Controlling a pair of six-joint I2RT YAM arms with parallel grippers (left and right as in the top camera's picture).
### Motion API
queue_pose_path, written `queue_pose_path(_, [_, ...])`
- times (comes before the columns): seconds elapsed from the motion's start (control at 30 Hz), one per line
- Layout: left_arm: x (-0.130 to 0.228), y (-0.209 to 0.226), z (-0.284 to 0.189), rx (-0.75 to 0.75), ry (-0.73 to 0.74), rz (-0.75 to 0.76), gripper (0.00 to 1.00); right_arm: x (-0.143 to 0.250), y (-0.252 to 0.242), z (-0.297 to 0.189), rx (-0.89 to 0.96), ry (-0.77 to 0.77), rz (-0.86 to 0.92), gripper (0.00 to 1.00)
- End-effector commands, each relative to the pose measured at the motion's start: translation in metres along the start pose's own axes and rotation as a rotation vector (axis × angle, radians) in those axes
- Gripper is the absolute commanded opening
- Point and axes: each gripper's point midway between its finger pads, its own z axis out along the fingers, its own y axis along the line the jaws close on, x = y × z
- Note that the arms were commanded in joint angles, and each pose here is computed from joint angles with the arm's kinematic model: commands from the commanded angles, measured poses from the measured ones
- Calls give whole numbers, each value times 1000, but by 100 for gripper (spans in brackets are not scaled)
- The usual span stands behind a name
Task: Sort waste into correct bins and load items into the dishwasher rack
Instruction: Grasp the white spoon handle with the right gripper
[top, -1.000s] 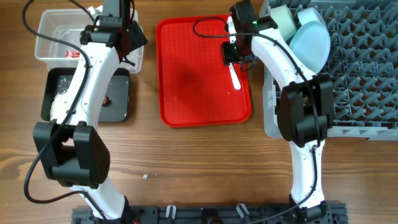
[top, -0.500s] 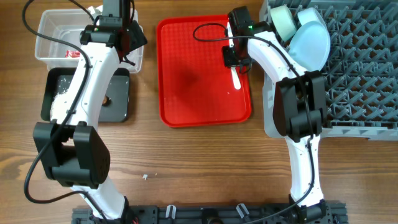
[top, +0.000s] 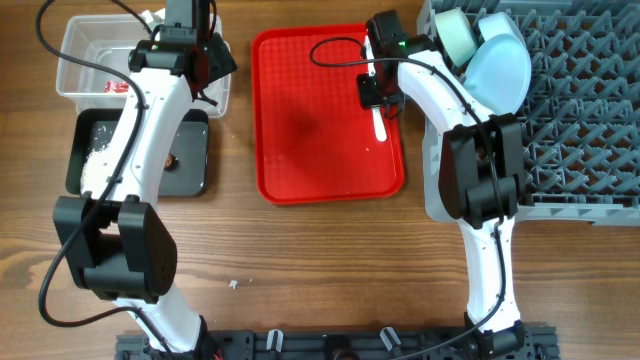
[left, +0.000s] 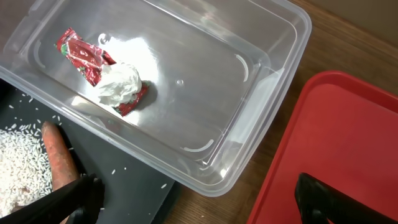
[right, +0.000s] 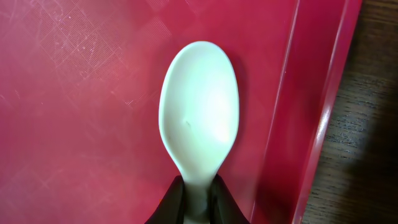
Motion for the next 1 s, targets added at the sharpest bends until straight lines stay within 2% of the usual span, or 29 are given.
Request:
queue_pose_path(0.0, [-10,2,-10,-2,-36,-28,100,16,8,22,-34,62,4,4])
queue_pose_path(0.03, [-10,2,-10,-2,-36,-28,100,16,8,22,-34,60,4,5])
queue_pose_path(0.13, [-10,2,-10,-2,-36,-28,100,15,7,22,-33,58,1,14])
queue_pose_path(0.2, [-10,2,-10,-2,-36,-28,100,16,7,21,-33,60,1,14])
queue_pose_path(0.3, [-10,2,-10,-2,-36,-28,100,18,7,20,-32,71,1,4])
queue_pose_path(0.6, [-10,2,-10,-2,-36,-28,100,20,5,12,-30,79,7,4])
queue_pose_path(0.97, [-10,2,-10,-2,-36,-28,100,-2,6,-33,-40,-18,6,4])
